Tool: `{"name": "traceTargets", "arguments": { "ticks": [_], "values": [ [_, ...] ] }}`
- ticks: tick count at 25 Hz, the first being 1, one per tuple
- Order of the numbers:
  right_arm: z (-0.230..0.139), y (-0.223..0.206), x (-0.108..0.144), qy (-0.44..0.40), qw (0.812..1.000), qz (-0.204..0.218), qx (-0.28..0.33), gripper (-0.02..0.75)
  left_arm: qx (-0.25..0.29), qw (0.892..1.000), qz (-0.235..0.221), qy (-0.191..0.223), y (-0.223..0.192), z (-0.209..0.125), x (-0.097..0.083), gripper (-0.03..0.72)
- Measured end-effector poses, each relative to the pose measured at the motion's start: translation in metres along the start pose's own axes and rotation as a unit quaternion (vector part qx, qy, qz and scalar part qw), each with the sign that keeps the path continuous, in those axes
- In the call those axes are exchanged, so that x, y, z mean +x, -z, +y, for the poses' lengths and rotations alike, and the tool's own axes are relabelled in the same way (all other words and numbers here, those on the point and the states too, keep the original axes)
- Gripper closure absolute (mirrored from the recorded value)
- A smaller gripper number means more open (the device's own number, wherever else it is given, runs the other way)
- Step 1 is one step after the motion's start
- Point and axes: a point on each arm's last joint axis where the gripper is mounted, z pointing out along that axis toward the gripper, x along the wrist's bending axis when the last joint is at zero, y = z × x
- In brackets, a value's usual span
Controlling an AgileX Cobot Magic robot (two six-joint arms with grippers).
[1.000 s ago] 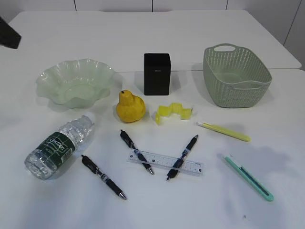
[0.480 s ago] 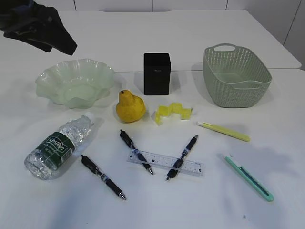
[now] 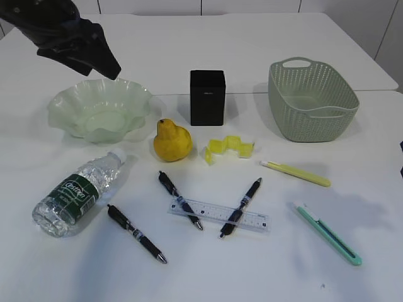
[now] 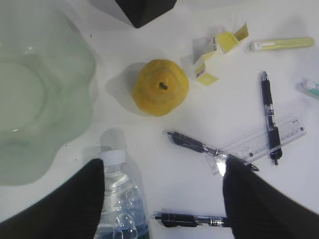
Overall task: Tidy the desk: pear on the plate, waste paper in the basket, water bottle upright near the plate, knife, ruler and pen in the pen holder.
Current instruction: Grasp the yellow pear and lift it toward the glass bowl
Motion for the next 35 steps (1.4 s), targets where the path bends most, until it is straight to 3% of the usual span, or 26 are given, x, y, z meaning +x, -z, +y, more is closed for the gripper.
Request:
{"name": "traceTargets", "arguments": {
  "ticks": [11,22,35],
  "values": [
    [0.020,0.001,0.000,-0.005,1.000,-0.001,-0.001,0.279,0.051,0.997,-0.010,-0.058,-0.060,0.032,-0.026,0.161],
    [0.026,-0.005,-0.002,0.002,1.000,-0.013,0.008,0.279,0.102,0.993,0.006,-0.060,-0.104,0.025,-0.014,0.161],
    [0.026,-0.004,-0.003,0.005,1.000,-0.017,0.008,0.281,0.084,0.994,0.008,-0.073,-0.132,0.033,-0.020,0.161]
  ]
}}
